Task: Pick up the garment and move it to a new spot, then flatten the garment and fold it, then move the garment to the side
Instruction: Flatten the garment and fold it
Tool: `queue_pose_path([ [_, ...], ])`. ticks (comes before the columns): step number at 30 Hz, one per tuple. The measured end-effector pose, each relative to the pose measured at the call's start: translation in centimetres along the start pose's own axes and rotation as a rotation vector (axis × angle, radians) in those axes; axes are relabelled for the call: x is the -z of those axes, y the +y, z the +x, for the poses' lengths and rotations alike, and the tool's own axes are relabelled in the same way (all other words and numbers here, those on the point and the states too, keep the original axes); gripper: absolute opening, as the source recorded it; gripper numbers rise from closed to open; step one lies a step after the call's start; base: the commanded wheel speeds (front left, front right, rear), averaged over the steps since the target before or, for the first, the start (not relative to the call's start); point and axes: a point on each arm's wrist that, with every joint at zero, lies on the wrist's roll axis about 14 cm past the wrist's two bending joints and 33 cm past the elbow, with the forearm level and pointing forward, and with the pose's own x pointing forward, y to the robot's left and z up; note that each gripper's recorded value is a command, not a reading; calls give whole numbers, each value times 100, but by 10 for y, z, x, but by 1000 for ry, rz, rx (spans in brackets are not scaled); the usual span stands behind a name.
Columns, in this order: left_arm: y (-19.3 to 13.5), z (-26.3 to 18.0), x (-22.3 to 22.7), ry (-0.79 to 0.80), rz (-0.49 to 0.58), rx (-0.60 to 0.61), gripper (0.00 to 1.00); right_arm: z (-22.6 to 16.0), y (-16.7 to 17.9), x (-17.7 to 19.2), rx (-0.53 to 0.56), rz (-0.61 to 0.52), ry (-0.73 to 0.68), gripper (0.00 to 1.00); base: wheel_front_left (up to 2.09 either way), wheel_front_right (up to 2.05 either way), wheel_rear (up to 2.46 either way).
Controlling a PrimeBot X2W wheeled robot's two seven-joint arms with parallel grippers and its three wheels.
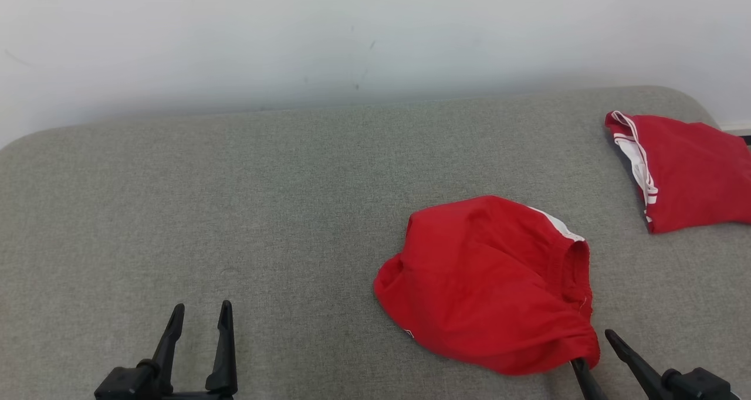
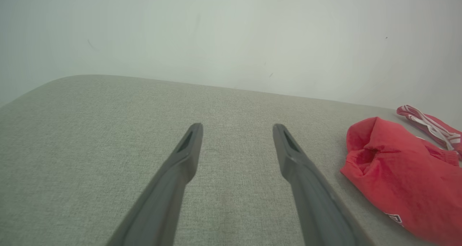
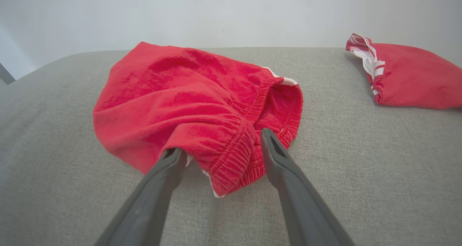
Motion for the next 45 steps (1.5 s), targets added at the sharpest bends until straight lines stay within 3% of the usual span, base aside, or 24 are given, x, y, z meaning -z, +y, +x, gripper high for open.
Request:
queue_pose_path([
  [14, 0, -1, 1, 4, -2, -3, 100, -22, -2, 34, 38, 38, 98, 100, 0, 0, 0],
  [21, 1, 0, 1, 2, -1, -6, 100, -33, -1, 33, 52, 57, 87, 100, 0, 0, 0],
  [33, -4, 0, -2, -7, -2, 6, 100, -15, -4, -17, 66, 9, -80, 100, 0, 0, 0],
  [45, 12, -8, -15, -43, 18, -40, 100, 7, -6, -56, 95, -4, -214, 100, 0, 0, 0],
])
